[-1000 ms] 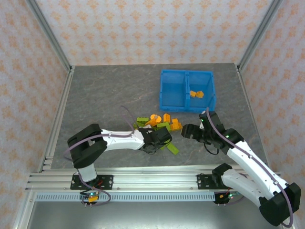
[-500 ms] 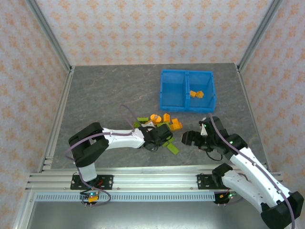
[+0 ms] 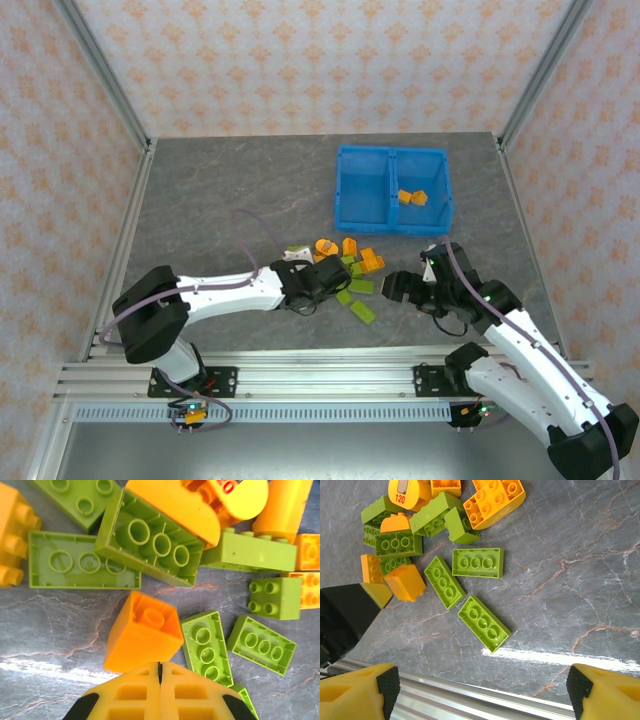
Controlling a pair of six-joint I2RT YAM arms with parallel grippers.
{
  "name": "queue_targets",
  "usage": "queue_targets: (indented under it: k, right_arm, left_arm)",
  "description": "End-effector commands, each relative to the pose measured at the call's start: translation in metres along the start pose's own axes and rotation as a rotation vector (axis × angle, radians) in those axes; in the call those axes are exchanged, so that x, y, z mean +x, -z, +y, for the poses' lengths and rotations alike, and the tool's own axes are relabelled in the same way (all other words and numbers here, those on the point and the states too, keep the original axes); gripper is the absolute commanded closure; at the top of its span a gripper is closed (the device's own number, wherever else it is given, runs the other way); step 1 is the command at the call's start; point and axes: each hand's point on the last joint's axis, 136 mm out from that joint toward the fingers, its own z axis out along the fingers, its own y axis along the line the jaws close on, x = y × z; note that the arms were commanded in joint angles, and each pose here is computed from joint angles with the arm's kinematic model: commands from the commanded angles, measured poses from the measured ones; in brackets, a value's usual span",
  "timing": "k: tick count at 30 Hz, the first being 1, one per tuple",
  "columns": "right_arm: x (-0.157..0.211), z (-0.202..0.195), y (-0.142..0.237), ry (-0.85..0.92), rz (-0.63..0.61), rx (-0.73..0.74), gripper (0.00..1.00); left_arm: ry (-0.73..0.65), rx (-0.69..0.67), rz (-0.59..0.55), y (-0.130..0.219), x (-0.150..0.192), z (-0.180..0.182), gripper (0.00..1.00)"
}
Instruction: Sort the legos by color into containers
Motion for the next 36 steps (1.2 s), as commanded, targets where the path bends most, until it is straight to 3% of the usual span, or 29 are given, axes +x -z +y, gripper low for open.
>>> queue_targets:
  k: [1, 3, 5, 6, 10, 15, 23, 33, 36]
  right_arm:
    - [-0.009, 0.007, 0.009, -0.008, -0.044, -0.012, 0.12]
    - [-0.01, 0.008, 0.008, -0.013, -0.044, -0.017, 0.12]
    - [-0.01, 0.009, 0.008, -0.014, -0.044, -0.022, 0.12]
    - [-0.01, 0.009, 0.008, -0.014, -0.045, -0.019, 0.12]
    - [-0.009, 0.006, 0.009, -0.008, -0.041, -0.006, 0.12]
    - [-0.005, 0.0, 0.008, -0.009, -0.031, 0.017, 0.12]
    - [-0.006, -0.001, 0.003, -0.015, -0.041, 0.012, 0.12]
    - [-0.005, -0.005, 0.003, -0.011, -0.041, 0.028, 0.12]
    - [-0.006, -0.006, 0.002, -0.01, -0.046, 0.033, 0.11]
  left_arm:
    - [-0.05, -0.012, -0.089, 0.014, -0.023, -0.002, 0.82]
    - [-0.039, 0.022, -0.066, 0.012, -0.019, -0.016, 0.47]
    - [-0.01, 0.055, -0.015, 0.003, -0.008, -0.03, 0.29]
    - [0.004, 0.055, 0.006, -0.003, -0.003, -0.034, 0.26]
    - [-0.029, -0.006, -0.003, -0.021, -0.002, -0.039, 0.25]
    - [-0.023, -0.011, 0.028, -0.028, 0.002, -0.051, 0.31]
    - [-0.034, -0.092, 0.075, -0.05, 0.018, -0.039, 0.4]
    - [-0.113, -0.302, 0.08, -0.062, 0.028, 0.033, 0.4]
    - [-0.103, -0.274, 0.065, -0.053, 0.025, 0.041, 0.4]
